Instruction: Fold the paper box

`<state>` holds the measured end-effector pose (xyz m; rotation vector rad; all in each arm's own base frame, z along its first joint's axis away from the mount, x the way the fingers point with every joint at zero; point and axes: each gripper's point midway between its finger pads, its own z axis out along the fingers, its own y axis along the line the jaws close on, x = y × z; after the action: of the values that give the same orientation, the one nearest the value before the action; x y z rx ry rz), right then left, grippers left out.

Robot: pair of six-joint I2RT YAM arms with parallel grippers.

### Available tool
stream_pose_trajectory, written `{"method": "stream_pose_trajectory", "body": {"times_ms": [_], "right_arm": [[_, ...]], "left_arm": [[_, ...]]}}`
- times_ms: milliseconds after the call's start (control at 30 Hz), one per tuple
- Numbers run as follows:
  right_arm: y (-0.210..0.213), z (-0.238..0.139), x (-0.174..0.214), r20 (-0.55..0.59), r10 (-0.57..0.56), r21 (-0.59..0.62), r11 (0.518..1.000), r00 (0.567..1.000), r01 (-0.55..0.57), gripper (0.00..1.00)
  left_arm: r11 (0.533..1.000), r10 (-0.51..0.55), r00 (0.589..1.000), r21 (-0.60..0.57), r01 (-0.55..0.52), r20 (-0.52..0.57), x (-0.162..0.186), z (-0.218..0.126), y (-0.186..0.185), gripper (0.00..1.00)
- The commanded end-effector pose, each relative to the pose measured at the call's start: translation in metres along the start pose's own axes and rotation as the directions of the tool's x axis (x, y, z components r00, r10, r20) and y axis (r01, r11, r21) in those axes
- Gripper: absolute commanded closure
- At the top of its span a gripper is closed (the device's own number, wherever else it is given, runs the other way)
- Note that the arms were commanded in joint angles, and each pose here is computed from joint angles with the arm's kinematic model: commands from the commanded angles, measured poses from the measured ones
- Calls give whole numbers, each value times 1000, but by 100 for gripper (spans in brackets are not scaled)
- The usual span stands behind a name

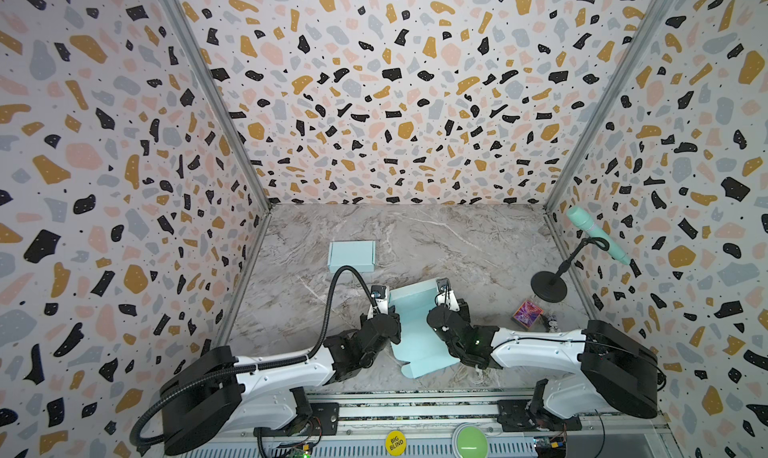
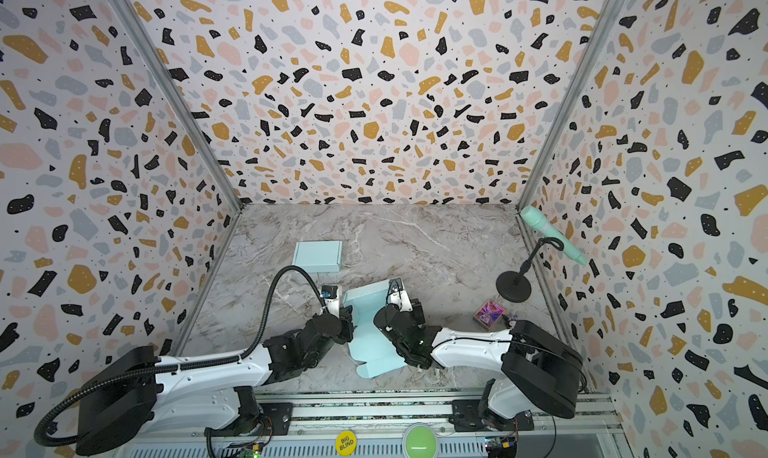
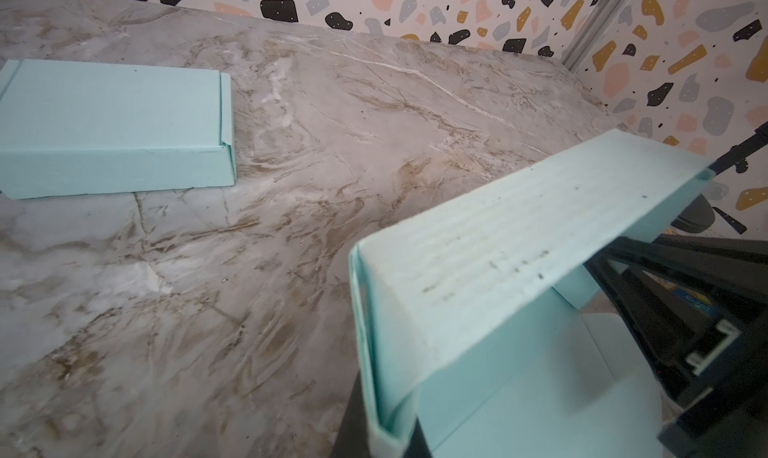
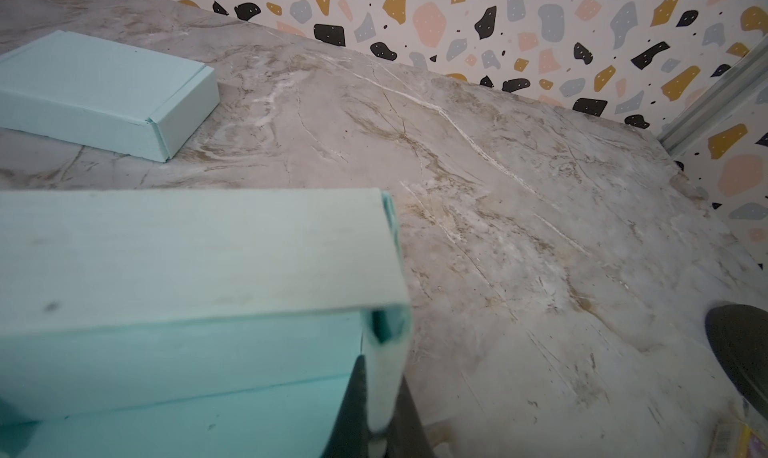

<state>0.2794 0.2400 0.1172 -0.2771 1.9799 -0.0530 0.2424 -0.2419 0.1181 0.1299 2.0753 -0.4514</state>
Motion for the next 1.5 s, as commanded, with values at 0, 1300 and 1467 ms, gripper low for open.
{"method": "stream_pose_trajectory", "body": {"times_ms": [0, 1300, 1467], "right_arm": [[-20, 14, 1, -22, -76, 138, 987, 997, 78, 96], [4, -81, -27, 154, 168, -372, 923, 974, -100, 42], [12, -118, -41, 235, 192, -527, 849, 953, -41, 36]], "left_arm": [[994, -61, 997, 92, 56, 56, -21, -3, -24, 100], [998, -38, 996, -51, 42, 78, -17, -3, 14, 100], [998, 17, 996, -67, -11, 88, -15, 0, 20, 100]]}}
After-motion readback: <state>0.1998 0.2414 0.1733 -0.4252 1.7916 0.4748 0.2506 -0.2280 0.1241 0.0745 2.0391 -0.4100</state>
